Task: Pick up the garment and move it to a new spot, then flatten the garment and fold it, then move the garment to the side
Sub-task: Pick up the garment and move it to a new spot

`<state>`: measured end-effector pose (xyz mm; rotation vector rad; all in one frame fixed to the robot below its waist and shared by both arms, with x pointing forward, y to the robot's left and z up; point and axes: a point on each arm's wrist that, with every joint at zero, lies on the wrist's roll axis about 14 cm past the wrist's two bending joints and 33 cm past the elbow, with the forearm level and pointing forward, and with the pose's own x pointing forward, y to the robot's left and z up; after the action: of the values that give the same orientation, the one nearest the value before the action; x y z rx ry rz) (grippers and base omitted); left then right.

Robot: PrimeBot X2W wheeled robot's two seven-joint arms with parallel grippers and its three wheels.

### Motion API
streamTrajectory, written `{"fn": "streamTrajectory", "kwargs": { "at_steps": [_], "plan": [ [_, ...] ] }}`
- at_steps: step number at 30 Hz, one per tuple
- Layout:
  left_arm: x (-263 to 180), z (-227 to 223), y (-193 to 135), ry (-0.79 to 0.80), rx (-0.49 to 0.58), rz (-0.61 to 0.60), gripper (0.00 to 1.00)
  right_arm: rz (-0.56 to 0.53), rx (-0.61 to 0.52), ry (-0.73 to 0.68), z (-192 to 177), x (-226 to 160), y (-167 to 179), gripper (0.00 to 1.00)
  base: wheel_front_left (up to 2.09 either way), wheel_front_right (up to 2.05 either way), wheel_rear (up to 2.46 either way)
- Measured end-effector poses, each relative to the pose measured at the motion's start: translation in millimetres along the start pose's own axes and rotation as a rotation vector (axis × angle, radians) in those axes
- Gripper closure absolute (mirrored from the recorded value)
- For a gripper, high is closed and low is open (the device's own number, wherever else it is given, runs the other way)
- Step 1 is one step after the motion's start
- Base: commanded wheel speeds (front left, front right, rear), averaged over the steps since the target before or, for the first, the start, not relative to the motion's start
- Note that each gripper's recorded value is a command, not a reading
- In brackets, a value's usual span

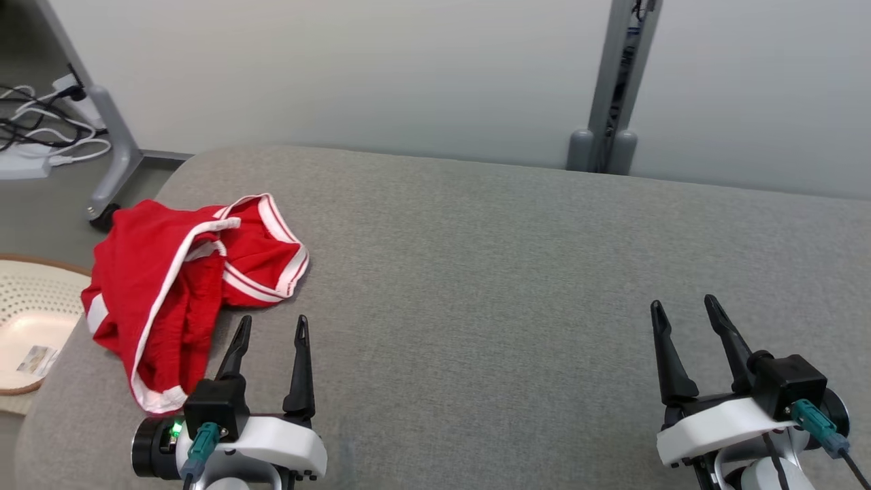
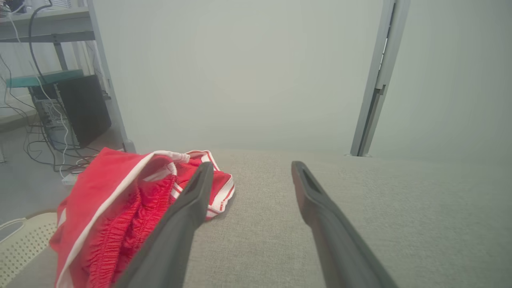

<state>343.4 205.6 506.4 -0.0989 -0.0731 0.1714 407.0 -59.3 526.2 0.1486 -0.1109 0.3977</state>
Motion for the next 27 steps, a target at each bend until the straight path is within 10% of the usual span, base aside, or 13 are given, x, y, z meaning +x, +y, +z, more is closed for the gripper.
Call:
{"fn": "streamTrajectory", "kwargs": {
  "at_steps": [27],
  "plan": [
    [-43, 6, 72, -0.01, 0.023, 0.227, 0.0, 0.248, 0.042, 0.037, -18, 36, 84, 0.0, 0.0, 0.0, 0.0]
  ]
}}
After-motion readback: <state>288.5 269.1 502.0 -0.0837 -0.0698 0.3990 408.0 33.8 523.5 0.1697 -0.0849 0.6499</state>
